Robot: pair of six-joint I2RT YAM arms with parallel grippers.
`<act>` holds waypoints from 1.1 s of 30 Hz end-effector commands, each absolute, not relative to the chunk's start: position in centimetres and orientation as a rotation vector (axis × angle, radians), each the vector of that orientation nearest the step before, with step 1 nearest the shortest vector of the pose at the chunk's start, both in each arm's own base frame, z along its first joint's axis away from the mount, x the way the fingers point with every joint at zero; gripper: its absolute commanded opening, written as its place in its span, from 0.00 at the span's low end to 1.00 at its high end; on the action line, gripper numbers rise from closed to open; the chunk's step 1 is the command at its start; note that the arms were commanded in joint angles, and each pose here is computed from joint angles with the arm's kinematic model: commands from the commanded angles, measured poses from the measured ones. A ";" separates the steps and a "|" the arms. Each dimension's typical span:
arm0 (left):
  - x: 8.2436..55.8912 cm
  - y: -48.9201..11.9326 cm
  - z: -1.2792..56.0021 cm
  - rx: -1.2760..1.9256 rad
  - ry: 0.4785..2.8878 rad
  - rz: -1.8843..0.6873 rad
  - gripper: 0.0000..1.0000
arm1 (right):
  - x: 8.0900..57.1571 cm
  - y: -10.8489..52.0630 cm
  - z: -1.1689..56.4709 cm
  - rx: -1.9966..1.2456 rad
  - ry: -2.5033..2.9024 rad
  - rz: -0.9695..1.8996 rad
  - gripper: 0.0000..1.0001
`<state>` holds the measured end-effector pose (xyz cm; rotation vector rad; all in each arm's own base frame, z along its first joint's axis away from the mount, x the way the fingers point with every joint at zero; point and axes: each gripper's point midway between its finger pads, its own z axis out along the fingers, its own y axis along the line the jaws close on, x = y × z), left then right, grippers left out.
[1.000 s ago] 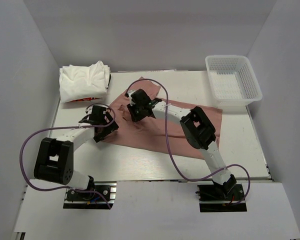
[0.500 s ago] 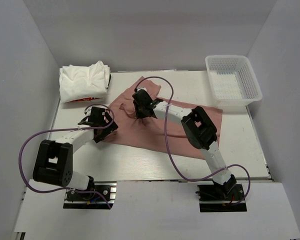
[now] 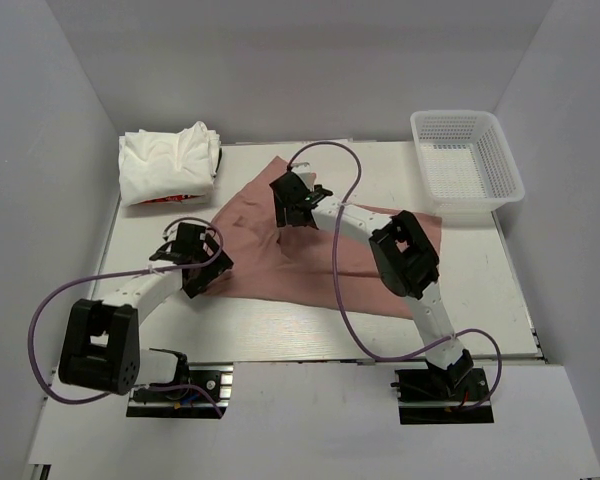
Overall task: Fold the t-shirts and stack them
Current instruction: Fold the flattened tshirt in 1/3 of the way
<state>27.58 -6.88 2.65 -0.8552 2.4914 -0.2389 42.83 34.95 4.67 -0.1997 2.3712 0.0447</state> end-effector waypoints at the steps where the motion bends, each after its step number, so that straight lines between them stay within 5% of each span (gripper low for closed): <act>1: 19.0 -6.5 0.1 -0.929 2.767 -0.120 1.00 | 43.1 35.2 10.3 -0.178 2.298 0.111 0.87; 8: 19.7 -7.1 6.1 -0.880 2.629 -0.267 1.00 | 37.8 32.7 14.5 -0.223 2.317 0.266 0.91; 12: 22.8 -7.4 9.6 -0.784 2.482 -0.349 1.00 | 33.9 25.3 15.8 0.003 2.265 0.216 0.91; 24: 28.9 -9.9 4.6 -0.707 2.613 -0.372 1.00 | 24.0 13.3 4.9 0.248 2.629 0.039 0.91; 33: 25.6 -8.1 0.5 -0.786 2.730 -0.225 1.00 | 30.0 13.9 3.9 0.239 2.582 -0.002 0.91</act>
